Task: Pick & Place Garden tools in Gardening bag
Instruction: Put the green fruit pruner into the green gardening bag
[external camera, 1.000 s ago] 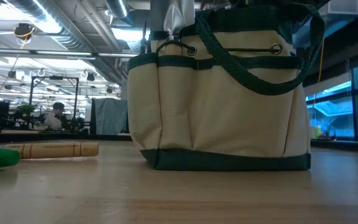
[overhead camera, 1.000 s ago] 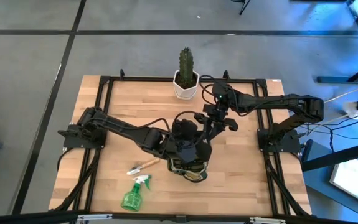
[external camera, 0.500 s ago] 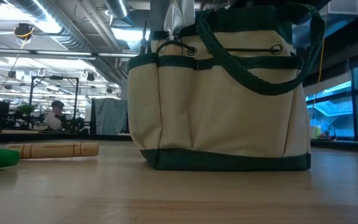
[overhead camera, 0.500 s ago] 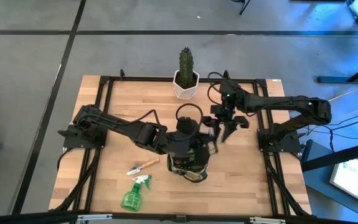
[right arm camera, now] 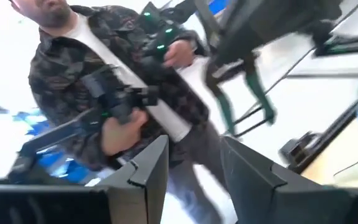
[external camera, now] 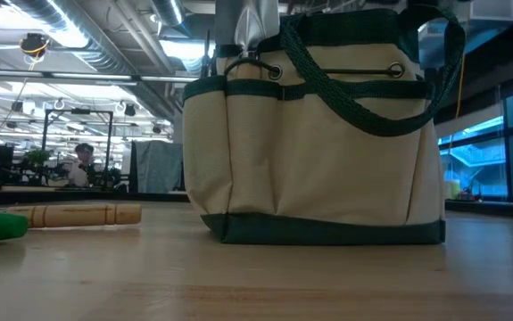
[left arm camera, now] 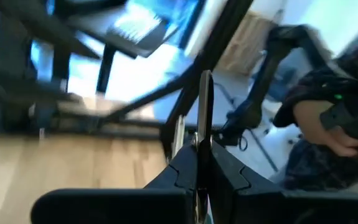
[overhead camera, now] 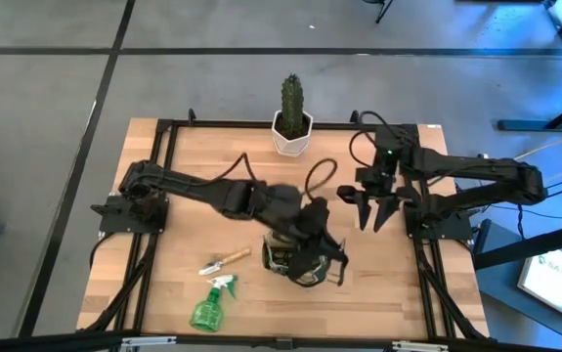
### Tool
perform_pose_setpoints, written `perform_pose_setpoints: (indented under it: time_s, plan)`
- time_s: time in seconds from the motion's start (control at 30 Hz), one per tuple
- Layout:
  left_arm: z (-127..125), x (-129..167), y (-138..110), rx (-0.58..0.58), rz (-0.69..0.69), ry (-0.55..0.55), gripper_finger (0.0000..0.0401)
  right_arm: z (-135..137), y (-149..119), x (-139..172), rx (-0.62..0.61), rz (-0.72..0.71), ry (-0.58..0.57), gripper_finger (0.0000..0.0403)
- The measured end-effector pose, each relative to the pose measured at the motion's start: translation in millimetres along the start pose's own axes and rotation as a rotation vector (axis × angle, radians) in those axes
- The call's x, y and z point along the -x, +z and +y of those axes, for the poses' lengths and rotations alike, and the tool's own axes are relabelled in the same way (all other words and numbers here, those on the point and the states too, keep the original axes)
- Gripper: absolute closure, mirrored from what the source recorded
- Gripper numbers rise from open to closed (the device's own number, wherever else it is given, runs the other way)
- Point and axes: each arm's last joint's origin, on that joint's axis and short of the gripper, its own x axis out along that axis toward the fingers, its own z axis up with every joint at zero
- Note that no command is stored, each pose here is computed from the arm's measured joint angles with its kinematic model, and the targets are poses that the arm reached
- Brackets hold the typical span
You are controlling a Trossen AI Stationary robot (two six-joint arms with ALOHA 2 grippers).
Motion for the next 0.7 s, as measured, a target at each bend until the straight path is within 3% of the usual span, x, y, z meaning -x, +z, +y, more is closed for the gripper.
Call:
perform_pose_setpoints:
  time_s: [0.27, 0.43, 0.7]
  plan:
    - [22, 13, 34, -0.183, -0.155, -0.306, 0.0393, 31, 8, -22, 0.175, -0.134, -0.147, 0.0262]
    - [40, 25, 48, -0.226, -0.183, -0.455, 0.0393, 46, 16, -28, 0.282, -0.228, -0.159, 0.0277]
    - [76, 58, 81, -0.350, -0.308, -0.621, 0.0393, 40, 19, -25, 0.267, -0.251, -0.177, 0.0283]
